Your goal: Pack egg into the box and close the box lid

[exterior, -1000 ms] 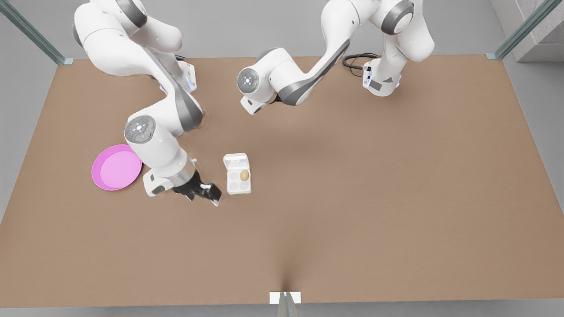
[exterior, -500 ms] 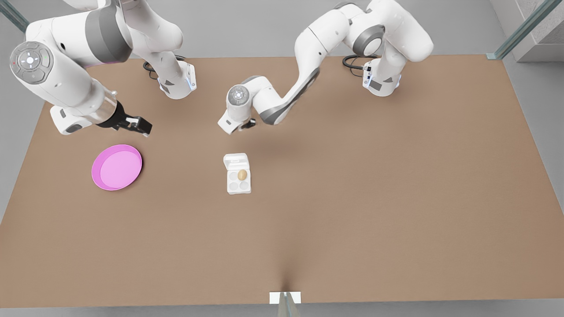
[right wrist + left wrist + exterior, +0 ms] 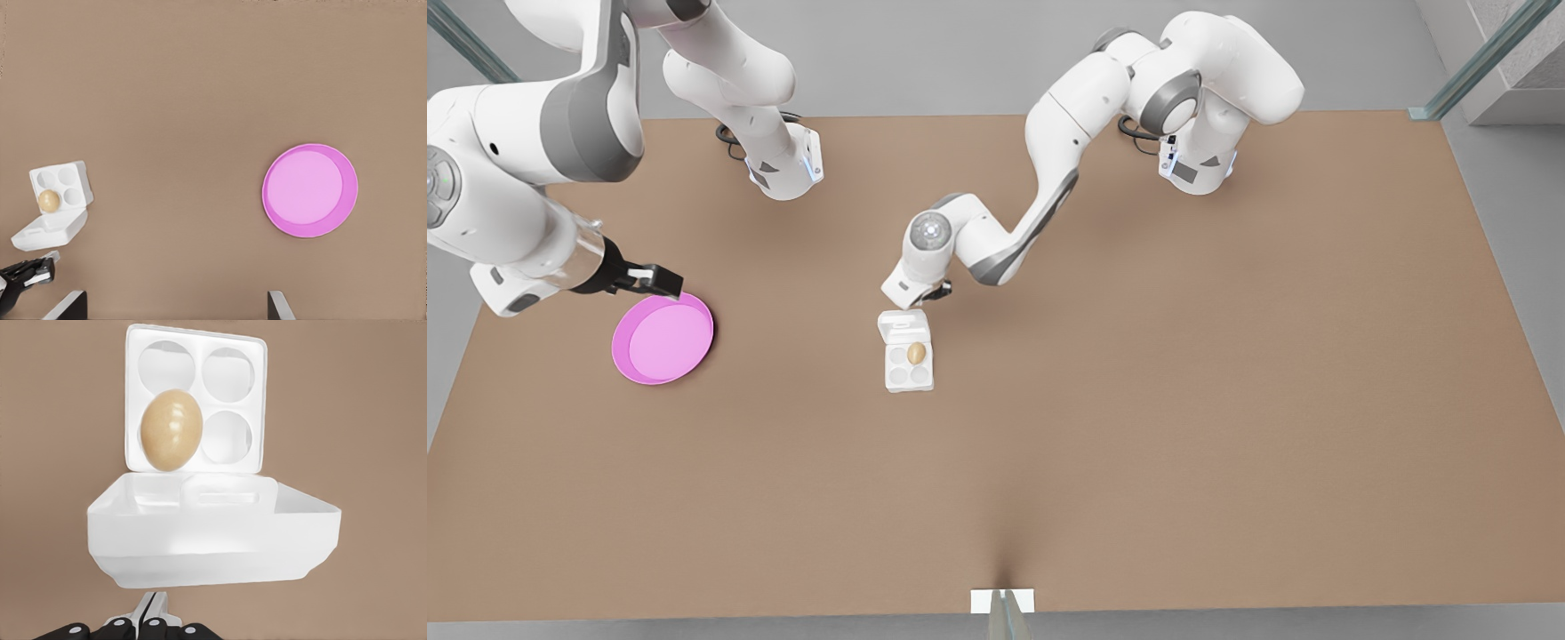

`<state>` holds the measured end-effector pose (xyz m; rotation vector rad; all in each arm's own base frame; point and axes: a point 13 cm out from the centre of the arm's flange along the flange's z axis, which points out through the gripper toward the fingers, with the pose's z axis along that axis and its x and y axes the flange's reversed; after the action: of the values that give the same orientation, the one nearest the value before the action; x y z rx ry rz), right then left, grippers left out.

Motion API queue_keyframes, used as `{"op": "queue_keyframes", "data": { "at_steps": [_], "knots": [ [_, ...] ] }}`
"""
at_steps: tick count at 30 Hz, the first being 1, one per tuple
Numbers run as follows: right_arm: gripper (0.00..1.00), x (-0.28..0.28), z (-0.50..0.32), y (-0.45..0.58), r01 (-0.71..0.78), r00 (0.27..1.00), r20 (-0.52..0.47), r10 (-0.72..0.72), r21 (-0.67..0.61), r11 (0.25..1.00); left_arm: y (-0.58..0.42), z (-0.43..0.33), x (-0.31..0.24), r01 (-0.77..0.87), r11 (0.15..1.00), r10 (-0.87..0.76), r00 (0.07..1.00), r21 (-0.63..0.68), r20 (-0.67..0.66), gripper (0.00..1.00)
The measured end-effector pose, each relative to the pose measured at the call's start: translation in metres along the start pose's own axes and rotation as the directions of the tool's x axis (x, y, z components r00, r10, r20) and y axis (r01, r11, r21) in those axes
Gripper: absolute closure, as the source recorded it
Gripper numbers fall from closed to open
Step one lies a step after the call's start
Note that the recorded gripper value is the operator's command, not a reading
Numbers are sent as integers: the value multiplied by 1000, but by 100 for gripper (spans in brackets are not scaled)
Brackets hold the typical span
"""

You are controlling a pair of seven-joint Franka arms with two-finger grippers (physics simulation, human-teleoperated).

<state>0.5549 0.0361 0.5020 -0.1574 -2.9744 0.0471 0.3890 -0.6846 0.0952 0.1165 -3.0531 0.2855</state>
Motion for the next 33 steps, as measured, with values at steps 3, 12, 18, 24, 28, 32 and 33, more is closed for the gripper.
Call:
{"op": "queue_keyframes", "data": {
  "at_steps": [3,12,18,24,28,32,33],
  "knots": [
    [0,-4,-3,-10,15,1000,10,-15,-3,1000,0,-7,-14,7,1000,-7,1000,16,12,79],
    [0,-8,-5,-20,69,997,24,-69,-6,998,-4,-30,-49,24,998,-27,999,64,46,79],
    [0,-8,-5,-19,104,994,23,-103,-6,995,5,-34,-69,43,996,-47,997,71,55,79],
    [0,-7,-5,-20,124,992,22,-124,-6,992,11,-62,-94,74,992,-80,995,99,65,79],
    [0,-7,-5,-20,135,991,22,-135,-6,991,339,-306,-368,536,828,-554,827,166,91,0],
    [0,-8,-5,-20,145,989,22,-145,-5,989,500,-528,-312,469,882,-463,848,44,258,0],
    [0,-8,-5,-19,149,989,21,-149,-7,989,506,-550,-281,424,905,-413,877,8,246,0]
  ]
}}
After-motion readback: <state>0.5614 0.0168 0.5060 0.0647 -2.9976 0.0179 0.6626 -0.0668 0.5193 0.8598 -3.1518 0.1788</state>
